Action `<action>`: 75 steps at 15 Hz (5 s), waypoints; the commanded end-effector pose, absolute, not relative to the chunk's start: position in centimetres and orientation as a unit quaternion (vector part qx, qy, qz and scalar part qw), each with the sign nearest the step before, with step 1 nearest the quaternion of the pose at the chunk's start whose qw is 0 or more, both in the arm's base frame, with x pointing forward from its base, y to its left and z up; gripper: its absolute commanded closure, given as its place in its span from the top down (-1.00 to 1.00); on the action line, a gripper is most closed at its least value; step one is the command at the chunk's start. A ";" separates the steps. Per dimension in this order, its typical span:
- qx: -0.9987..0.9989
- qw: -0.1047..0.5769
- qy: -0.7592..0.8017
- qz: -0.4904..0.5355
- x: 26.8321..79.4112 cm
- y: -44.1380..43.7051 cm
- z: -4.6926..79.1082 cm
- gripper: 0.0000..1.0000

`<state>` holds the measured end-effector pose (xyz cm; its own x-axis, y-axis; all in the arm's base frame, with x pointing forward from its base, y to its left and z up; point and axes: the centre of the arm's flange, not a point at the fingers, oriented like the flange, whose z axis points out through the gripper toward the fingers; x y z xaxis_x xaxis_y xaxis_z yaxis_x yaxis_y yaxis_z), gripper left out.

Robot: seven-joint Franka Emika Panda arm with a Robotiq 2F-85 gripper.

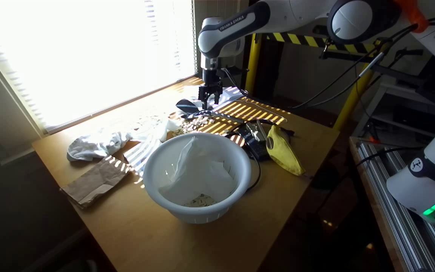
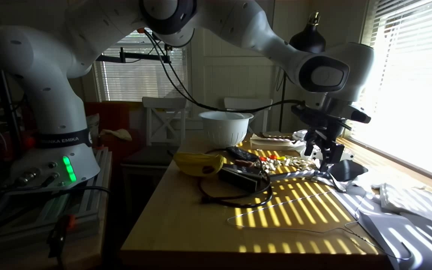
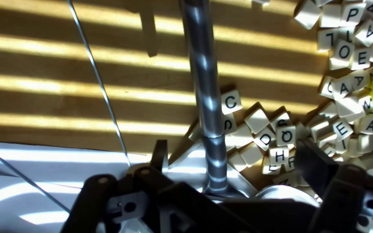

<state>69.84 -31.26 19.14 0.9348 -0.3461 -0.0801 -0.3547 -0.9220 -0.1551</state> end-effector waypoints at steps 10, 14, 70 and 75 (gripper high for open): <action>-0.991 0.018 0.134 0.001 70.5 -29.7 16.1 1.00; -0.991 0.006 0.130 -0.041 69.8 -28.5 16.4 0.86; -0.990 0.021 0.124 -0.067 68.7 -28.7 15.6 -0.98; -0.992 0.024 0.119 -0.045 66.9 -27.9 18.8 -0.89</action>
<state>67.74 -28.36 16.02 0.9601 -0.2524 0.1207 -0.2472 -0.9673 -0.0570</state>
